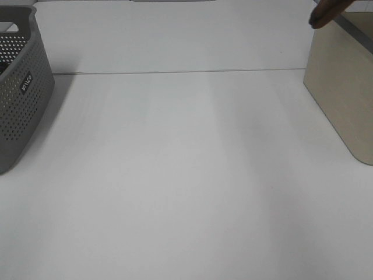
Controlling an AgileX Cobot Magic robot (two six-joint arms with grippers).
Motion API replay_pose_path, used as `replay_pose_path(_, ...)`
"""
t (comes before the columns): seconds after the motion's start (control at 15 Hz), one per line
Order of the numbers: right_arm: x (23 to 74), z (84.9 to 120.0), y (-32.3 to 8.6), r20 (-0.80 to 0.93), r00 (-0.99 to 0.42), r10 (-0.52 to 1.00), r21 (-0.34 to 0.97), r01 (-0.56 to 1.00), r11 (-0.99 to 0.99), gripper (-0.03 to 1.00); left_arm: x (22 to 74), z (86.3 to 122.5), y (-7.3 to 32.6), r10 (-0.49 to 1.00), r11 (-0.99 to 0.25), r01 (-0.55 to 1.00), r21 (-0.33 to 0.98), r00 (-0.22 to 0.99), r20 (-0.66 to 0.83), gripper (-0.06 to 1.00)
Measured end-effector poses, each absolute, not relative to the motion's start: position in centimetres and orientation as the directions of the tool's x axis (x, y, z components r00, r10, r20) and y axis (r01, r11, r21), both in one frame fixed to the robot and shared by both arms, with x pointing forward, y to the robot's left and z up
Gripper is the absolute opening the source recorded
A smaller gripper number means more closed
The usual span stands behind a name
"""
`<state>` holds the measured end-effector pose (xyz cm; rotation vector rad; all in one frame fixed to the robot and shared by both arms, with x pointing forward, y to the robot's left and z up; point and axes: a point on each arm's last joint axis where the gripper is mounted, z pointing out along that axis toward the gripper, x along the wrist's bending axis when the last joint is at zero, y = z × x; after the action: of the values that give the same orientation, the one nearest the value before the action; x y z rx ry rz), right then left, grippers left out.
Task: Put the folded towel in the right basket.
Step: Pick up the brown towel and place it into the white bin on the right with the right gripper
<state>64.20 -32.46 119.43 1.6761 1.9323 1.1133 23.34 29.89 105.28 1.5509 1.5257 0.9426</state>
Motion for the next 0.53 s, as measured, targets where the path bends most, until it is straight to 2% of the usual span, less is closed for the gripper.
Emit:
replay_pose_path(0.2,63.6,119.2,-36.2,0.172,-0.125,0.977,0.722,0.691,-0.039,0.05,23.3,105.3,29.9,1.0,-0.006,0.446,0.895,0.017,-0.002,0.97)
replay_pose_path(0.4,63.8,118.0,-38.2,0.06,-0.025,0.998,0.679,0.734,-0.022,0.05,23.3,105.3,29.9,1.0,-0.006,0.446,0.895,0.017,-0.002,0.97)
replay_pose_path(0.53,65.1,115.4,-38.8,0.059,0.0,0.998,0.616,0.787,-0.037,0.05,23.3,105.3,29.9,1.0,-0.006,0.446,0.895,0.017,-0.002,0.97)
